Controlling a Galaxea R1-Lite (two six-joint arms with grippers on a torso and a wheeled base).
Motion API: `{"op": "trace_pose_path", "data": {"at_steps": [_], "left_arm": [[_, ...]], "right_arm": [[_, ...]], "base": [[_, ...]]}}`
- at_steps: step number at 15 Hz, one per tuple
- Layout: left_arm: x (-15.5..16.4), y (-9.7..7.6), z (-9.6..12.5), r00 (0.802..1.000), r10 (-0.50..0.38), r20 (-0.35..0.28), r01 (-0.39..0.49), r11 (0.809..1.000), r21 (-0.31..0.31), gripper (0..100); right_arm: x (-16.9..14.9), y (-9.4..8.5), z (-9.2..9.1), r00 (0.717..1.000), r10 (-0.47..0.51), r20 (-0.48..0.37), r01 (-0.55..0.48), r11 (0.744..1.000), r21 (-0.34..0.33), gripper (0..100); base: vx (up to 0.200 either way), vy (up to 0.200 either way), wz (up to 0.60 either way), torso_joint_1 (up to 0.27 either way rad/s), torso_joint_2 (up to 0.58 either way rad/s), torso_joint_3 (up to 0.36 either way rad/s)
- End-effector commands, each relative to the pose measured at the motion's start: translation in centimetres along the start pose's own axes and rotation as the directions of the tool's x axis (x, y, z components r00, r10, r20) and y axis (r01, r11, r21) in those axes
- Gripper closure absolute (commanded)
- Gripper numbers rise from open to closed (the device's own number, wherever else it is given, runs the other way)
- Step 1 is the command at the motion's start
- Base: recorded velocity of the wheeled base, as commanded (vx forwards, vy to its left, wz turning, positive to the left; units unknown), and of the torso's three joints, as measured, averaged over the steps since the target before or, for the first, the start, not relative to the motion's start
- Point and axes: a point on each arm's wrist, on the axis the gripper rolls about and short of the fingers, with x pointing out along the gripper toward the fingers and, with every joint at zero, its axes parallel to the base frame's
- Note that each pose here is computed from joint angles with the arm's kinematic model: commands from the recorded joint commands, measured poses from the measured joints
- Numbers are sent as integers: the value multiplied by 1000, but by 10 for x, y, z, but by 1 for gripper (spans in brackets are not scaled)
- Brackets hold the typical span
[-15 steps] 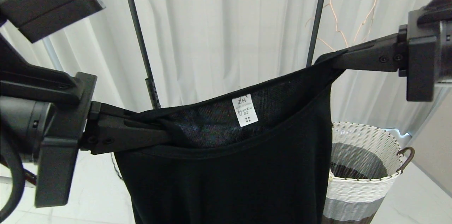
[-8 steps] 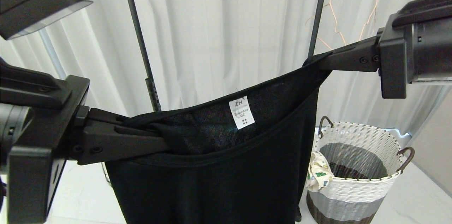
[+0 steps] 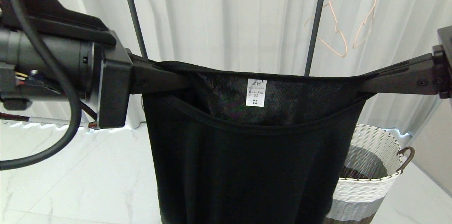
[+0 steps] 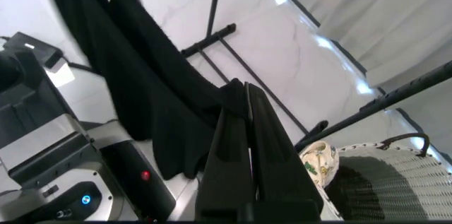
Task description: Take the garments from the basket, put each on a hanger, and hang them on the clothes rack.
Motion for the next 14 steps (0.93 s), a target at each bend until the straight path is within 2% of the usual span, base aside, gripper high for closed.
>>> {"op": "trace_pose_path", "data": {"at_steps": [1,6,7,14], "left_arm": [[10,2,-1,1000,-7,-21,7,1000,-3,100],[9,1,-1,1000,-8,-21,8,1000,-4,100],[11,1,-2,1000,-8,-26,8,1000,-5,100],[19,4,-3,999,29,-37,-29,1000,-3,100]], "right_arm": [[-10,0,0,1000,-1,24,1,1000,-1,100],[-7,0,-2,1000,0,10,0,1000,-1,100],[-6,0,-3,1000,0,6,0,1000,-1,0],[-8,1,-4,1000,4,9,-4,1000,0,0]], "base": [[0,0,0,0,0,0],[0,0,0,0,0,0],[0,0,0,0,0,0],[0,0,0,0,0,0]]}}
